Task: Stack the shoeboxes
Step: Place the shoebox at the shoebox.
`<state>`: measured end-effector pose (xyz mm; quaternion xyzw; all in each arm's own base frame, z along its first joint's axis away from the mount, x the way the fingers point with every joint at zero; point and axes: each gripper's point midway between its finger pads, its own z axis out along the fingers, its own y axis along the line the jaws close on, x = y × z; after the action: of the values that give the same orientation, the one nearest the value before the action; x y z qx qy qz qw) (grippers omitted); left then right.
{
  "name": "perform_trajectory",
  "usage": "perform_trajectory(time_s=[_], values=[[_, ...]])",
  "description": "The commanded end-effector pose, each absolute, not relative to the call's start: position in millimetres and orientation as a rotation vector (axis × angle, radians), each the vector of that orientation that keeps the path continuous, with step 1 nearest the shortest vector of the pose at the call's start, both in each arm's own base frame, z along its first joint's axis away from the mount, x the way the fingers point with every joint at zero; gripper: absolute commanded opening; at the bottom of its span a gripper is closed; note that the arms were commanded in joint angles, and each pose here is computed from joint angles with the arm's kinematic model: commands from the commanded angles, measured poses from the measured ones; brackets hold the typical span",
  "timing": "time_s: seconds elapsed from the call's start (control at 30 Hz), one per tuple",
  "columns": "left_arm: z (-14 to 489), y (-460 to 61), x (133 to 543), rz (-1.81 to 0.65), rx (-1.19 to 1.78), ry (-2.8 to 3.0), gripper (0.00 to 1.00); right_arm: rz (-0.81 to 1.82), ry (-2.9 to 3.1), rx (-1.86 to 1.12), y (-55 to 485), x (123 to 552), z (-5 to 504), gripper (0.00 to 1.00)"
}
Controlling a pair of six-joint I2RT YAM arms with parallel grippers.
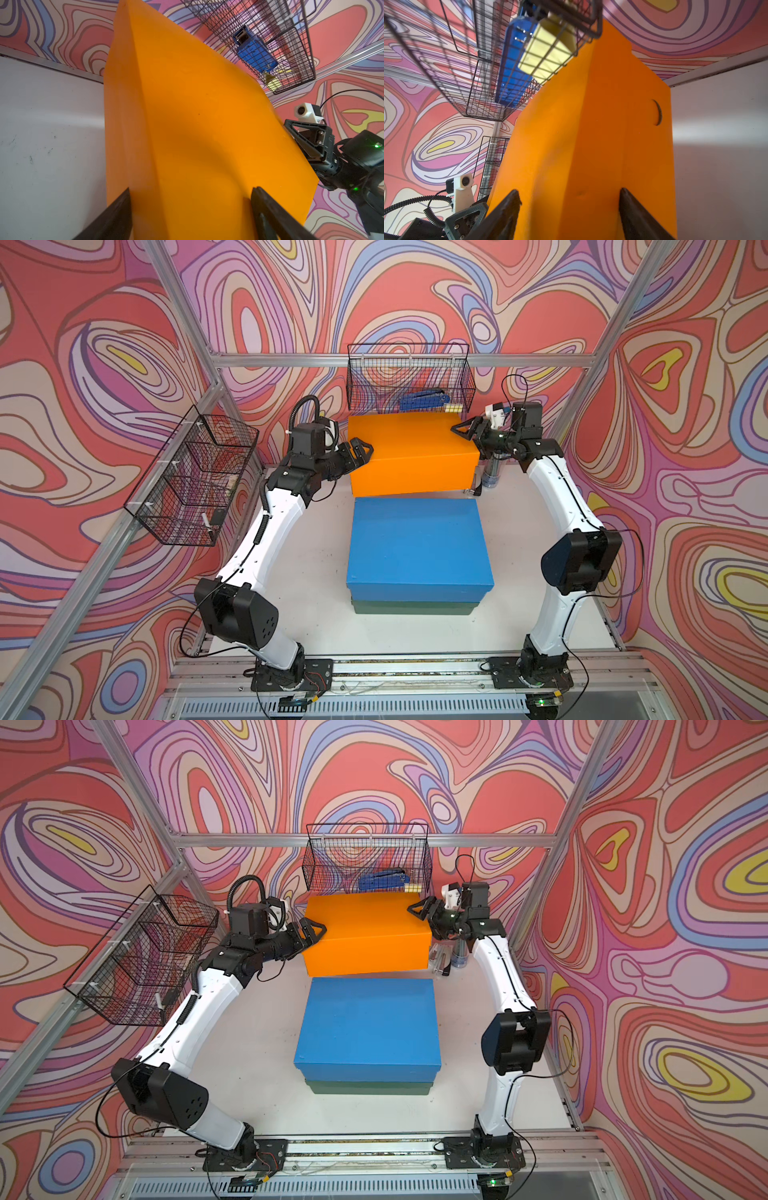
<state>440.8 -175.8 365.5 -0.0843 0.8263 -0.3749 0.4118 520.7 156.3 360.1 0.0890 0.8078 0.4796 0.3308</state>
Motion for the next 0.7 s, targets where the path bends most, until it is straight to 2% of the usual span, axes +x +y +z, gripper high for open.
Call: perform_trajectory(time_s=[0.0,0.67], values=[[400,-238,397,-1.175,0.065,2.015,0.86,1.445,2.122,-0.008,224,458,394,0.75],[408,-250,322,-1.176,0.183,2.03,0.86,1.377,2.168,-0.064,225,381,407,0.74]])
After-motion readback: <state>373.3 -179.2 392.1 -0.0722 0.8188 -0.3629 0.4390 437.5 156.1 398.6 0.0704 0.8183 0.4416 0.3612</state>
